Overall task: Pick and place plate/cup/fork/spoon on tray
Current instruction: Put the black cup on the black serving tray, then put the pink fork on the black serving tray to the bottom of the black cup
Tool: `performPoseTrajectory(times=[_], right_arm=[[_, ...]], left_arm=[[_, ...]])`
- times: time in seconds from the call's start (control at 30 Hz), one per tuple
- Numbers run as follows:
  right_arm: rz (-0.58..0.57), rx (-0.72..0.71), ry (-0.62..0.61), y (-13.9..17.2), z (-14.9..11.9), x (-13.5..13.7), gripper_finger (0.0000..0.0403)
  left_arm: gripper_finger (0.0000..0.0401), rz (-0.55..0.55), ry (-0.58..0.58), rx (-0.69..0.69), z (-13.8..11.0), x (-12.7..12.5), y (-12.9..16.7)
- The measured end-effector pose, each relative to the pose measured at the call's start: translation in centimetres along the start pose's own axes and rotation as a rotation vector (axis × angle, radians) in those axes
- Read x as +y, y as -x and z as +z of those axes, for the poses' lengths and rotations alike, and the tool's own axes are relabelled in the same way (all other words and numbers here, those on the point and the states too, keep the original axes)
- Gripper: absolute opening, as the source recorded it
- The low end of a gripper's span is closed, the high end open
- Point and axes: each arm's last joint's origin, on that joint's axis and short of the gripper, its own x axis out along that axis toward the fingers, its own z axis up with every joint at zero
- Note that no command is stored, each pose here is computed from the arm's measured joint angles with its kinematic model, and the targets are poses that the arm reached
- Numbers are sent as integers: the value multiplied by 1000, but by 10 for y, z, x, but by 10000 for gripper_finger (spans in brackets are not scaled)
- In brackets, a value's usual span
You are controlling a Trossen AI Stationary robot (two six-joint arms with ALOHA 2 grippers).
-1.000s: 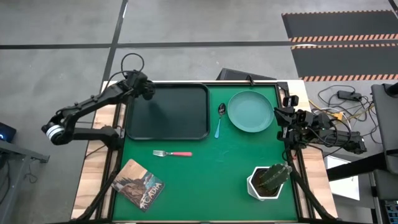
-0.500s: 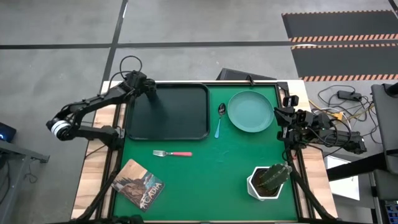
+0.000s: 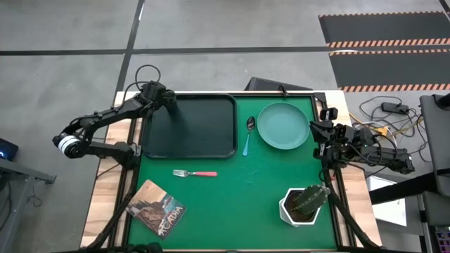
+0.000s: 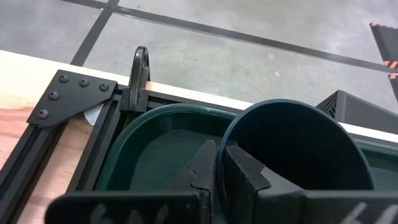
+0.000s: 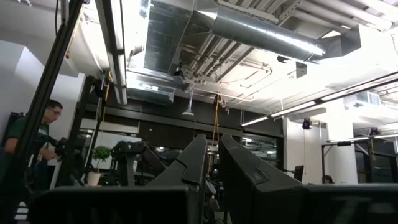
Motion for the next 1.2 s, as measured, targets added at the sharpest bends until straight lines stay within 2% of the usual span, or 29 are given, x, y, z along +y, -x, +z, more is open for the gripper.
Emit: performPoseTrajectory(times=[0.1, 0.47, 0.7, 0.9, 1.2], right_arm=[[0, 0, 0, 0, 0, 0, 31], [-1, -4, -3, 0, 0, 0, 31], [-1, -4, -2, 0, 0, 0, 31], [-1, -5, -1, 0, 1, 0, 31], [-1, -9, -13, -1, 4, -1, 31]], left_arm=[[17, 1, -2, 1, 0, 0, 0], [102, -4, 0, -4, 1, 0, 2], [118, -72, -10, -39, 10, 2, 17], [118, -214, 20, -75, 20, 5, 42], [118, -499, 25, -145, 21, 0, 95]])
